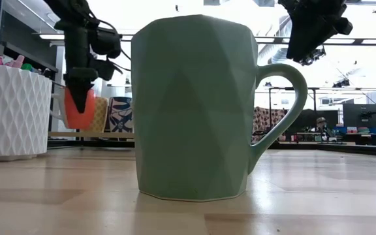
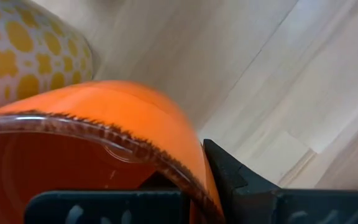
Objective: Place coffee mugs
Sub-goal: Put the orange mug on the shelf
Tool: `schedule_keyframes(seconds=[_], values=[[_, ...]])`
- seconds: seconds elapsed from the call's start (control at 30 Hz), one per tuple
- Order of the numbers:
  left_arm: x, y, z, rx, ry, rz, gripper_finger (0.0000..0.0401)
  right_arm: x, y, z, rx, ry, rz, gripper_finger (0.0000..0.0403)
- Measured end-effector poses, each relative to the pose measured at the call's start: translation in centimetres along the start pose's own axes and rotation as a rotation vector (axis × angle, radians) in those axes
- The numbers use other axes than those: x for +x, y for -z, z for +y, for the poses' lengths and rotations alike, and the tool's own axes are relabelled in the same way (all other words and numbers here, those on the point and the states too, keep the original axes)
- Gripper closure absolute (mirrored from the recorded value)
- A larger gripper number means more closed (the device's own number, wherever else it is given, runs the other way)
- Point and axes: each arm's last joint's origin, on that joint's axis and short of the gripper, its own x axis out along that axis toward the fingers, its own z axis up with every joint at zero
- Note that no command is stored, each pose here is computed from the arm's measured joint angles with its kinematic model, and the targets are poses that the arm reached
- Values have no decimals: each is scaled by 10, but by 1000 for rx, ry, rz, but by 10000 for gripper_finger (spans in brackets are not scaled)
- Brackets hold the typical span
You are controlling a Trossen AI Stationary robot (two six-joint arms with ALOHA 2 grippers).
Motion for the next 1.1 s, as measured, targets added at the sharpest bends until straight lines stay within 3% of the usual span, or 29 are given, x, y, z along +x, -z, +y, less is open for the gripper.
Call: schedule_keyframes(seconds=[0.9,1.1], values=[[1,4,7,-59,1,36,360,0,0,1,-3,-5,-2,311],[-13,1,10,-57,-35,42,353,0,0,1,-3,-5,-2,311]])
